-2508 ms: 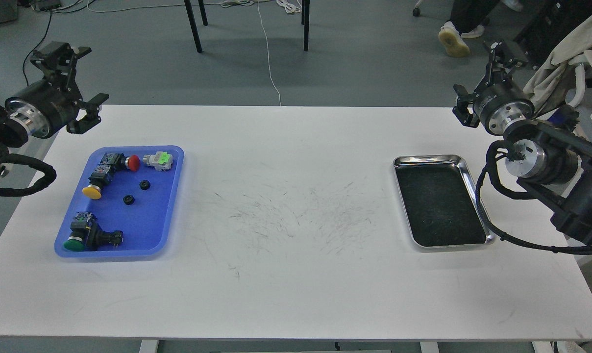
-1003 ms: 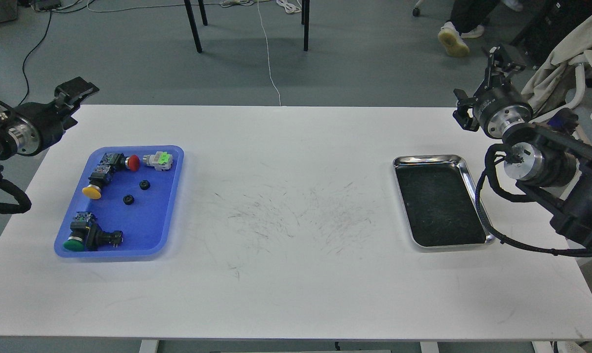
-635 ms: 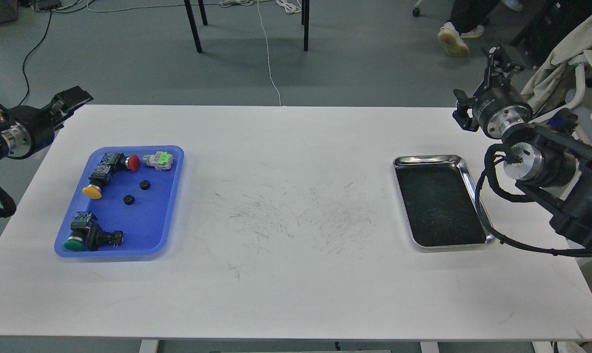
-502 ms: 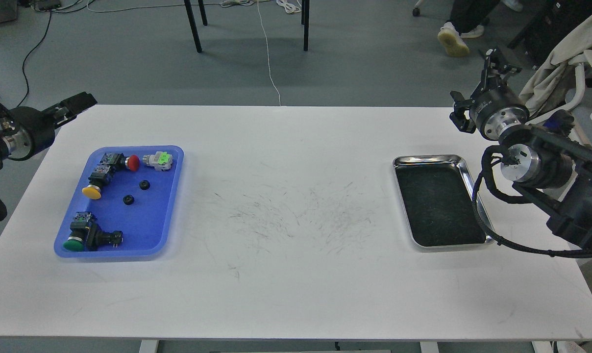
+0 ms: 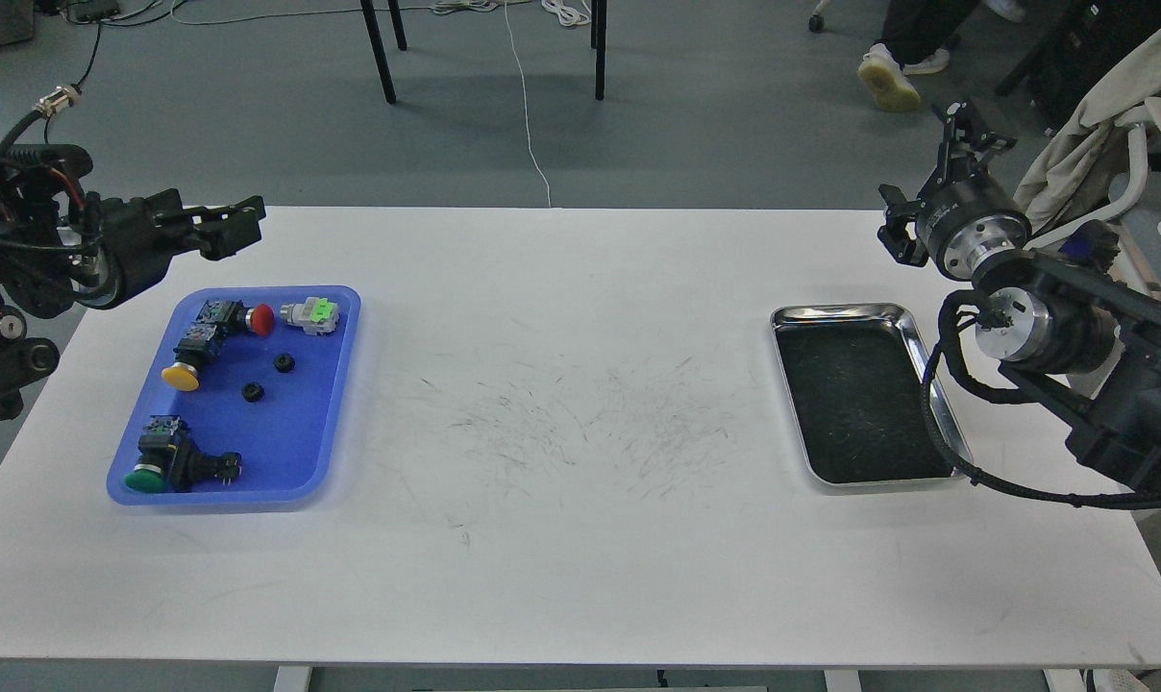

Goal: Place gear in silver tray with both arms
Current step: 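Move the left gripper over the blue tray toward a black gear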

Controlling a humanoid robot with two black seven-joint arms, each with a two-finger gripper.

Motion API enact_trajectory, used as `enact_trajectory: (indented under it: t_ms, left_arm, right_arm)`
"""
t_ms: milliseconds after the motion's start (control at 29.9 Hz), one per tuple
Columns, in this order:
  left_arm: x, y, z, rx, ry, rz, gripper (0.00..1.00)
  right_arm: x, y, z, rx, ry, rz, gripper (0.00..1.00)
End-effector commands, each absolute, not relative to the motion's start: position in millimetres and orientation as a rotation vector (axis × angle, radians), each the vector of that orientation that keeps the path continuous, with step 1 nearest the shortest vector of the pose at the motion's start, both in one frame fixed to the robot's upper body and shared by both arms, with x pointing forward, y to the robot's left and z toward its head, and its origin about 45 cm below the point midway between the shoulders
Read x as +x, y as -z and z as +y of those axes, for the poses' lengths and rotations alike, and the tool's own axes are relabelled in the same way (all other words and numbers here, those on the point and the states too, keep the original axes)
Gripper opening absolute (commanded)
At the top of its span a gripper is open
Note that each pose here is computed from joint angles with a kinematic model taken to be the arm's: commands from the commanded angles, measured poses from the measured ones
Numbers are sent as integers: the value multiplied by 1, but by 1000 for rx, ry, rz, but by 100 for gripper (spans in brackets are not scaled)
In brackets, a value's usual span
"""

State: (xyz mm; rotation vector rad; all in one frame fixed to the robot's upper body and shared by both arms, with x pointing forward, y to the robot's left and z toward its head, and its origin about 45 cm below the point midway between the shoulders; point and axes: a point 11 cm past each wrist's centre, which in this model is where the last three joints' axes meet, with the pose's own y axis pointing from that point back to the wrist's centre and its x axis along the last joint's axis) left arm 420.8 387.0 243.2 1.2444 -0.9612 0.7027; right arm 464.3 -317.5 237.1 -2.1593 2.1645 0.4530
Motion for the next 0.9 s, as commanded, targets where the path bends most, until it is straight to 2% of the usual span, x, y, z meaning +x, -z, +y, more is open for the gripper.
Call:
enact_trajectory:
  t_ms: [0,234,301,468,535,702,736,869]
  left_arm:
    - [418,-236,384,1273,-639,-1017,98]
    - [410,-196,393,1351,-567,-994,98]
    - [403,-185,393,1339,-555,-988,94]
    - [398,-169,387,1289,-533,-1000,94]
    - [399,-163,374,1263,-509,-1015,88]
    - [392,-147,377,1251,-500,-1024,82]
    - [390,-145,373,1237,-490,-1023,78]
    - [387,-142,374,1231,-475,-1022,77]
  right_arm:
    - [464,-236,-317,-2159,-454,2167,99]
    - [464,-235,-315,-2165,-456,2163,99]
    - [464,-235,-315,-2167,-456,2163,99]
    - [464,-234,-315,-2169,-455,2166,99]
    - [463,-233,-316,-2167,-456,2169,99]
    - [463,-233,-316,-2167,-456,2169,99]
    - [463,-233,-317,-2167,-454,2171,99]
    - [463,-233,-316,-2168,-454,2169,99]
